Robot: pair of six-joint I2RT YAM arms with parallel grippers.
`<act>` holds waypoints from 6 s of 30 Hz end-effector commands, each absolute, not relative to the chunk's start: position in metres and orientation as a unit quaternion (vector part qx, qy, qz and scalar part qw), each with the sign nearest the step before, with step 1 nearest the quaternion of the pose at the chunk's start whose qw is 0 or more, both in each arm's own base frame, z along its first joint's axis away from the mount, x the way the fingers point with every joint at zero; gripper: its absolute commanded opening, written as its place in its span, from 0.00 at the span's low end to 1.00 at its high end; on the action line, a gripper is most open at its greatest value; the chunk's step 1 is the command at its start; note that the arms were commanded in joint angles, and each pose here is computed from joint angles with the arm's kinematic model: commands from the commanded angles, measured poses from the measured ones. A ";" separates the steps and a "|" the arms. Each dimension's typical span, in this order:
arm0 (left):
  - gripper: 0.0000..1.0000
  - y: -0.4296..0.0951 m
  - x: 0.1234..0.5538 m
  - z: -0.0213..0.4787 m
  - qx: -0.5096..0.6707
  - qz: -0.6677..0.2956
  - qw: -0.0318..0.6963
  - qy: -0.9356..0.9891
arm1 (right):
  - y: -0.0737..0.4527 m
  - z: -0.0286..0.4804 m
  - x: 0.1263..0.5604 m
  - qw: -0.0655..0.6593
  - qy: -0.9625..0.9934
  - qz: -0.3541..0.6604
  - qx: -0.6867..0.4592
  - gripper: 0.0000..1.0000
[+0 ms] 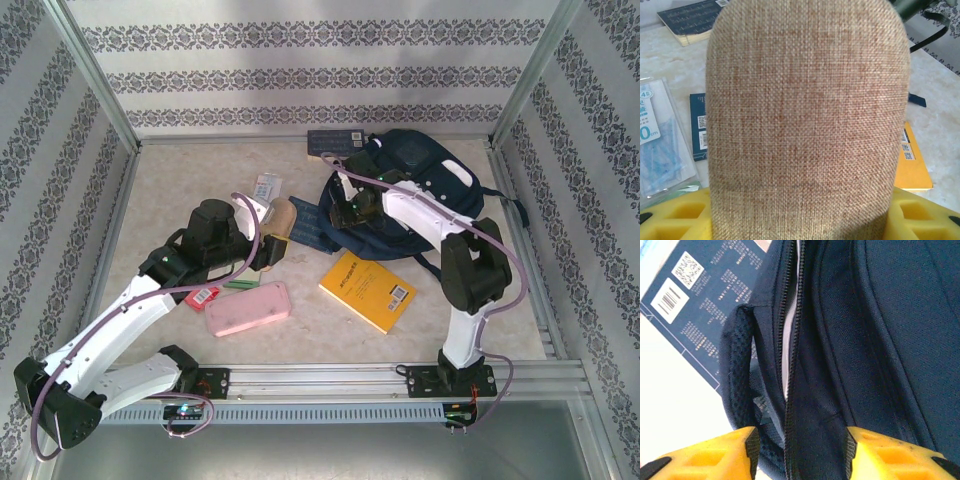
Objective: Pack the student bag
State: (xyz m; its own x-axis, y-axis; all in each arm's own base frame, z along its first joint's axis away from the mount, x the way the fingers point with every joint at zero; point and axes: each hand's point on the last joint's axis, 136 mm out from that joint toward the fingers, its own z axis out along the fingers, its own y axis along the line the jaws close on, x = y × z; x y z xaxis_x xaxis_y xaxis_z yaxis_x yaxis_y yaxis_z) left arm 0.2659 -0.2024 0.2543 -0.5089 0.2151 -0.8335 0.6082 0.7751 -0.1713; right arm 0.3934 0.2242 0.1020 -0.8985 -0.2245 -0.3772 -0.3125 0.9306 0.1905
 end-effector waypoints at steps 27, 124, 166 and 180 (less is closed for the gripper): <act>0.10 -0.212 0.272 0.265 0.238 -0.251 0.453 0.822 | 0.204 0.164 0.400 0.209 0.956 0.171 -0.112 0.00; 0.09 -0.251 0.294 0.264 0.135 -0.355 0.364 0.850 | 0.116 0.360 0.388 0.413 0.881 0.225 0.055 0.00; 0.10 -0.500 0.486 0.174 -0.118 -0.592 0.198 0.772 | 0.169 0.427 0.402 0.386 0.727 0.529 0.205 0.00; 0.88 -0.539 0.500 0.190 -0.037 -0.610 0.209 0.764 | 0.170 0.436 0.407 0.387 0.727 0.533 0.192 0.00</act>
State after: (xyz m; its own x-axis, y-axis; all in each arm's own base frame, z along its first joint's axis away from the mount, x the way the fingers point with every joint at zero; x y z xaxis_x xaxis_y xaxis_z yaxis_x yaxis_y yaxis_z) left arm 0.5100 -0.5335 0.1484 -0.9136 -0.3635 -0.1825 0.0801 0.2793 -0.9569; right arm 0.4152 0.1620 0.3627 -0.6497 0.7171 -0.2522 0.1022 0.4111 0.9058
